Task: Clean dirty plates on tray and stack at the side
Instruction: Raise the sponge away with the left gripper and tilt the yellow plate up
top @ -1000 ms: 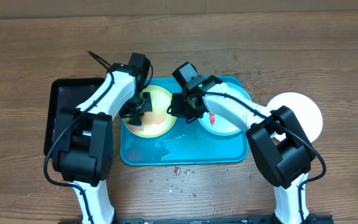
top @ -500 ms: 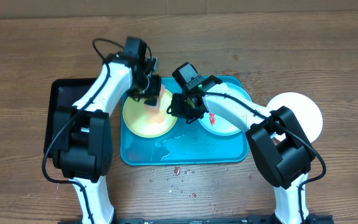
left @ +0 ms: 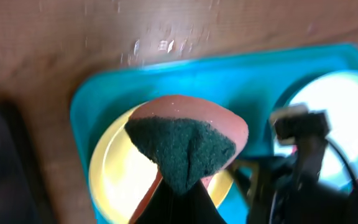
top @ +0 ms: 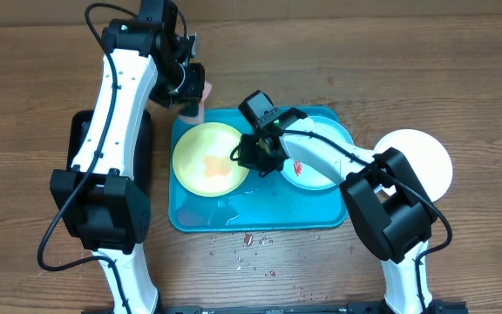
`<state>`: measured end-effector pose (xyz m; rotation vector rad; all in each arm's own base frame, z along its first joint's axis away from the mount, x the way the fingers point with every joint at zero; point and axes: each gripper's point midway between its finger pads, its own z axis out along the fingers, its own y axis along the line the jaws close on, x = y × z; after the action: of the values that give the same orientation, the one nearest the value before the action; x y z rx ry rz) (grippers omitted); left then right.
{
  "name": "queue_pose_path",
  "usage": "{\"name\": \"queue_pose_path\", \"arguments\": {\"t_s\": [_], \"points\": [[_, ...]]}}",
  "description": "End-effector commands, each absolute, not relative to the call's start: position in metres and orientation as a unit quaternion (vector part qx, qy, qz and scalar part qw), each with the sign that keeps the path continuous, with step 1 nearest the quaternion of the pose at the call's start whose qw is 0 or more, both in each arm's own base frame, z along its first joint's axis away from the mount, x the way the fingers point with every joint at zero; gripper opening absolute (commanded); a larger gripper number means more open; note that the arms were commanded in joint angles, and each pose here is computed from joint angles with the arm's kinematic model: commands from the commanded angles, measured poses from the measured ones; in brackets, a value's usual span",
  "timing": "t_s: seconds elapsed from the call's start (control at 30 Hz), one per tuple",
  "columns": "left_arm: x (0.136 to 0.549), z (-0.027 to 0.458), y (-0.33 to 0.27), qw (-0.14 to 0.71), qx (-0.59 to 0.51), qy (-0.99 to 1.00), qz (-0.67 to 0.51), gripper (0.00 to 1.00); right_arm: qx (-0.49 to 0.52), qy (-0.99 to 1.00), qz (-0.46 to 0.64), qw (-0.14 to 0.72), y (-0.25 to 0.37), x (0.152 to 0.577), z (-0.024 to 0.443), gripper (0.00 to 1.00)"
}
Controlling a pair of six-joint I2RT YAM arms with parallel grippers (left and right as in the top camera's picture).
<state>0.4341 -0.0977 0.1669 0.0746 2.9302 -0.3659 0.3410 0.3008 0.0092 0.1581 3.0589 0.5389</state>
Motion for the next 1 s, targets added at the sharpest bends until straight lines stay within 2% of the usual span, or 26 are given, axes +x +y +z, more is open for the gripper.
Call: {"name": "queue_pose_path", "arguments": {"t_s": [0.0,0.17,0.33,0.47,0.63,0.97], "points": [[0.430,0.171,-0.085,0.092,0.016,0.992,-0.089,0.04,0.024,0.983,0.167,0.067,0.295,0.348,0.055,0.04],[0.424,0.169,-0.078,0.078,0.012,0.994,-0.072,0.04,0.015,0.984,0.070,0.160,0.257,0.348,0.106,0.04],[0.423,0.168,-0.078,0.076,0.012,0.995,-0.071,0.04,-0.001,0.975,-0.037,0.218,0.230,0.336,0.130,0.04],[0.424,0.168,-0.077,0.078,0.012,0.995,-0.068,0.04,-0.026,0.963,-0.099,0.251,0.227,0.325,0.139,0.04],[0.423,0.166,-0.077,0.076,0.012,0.995,-0.068,0.04,-0.027,0.923,-0.184,0.336,0.224,0.315,0.164,0.04],[0.418,0.155,-0.072,0.061,0.010,0.997,-0.054,0.04,-0.044,0.854,-0.276,0.439,0.218,0.299,0.205,0.04]]}}
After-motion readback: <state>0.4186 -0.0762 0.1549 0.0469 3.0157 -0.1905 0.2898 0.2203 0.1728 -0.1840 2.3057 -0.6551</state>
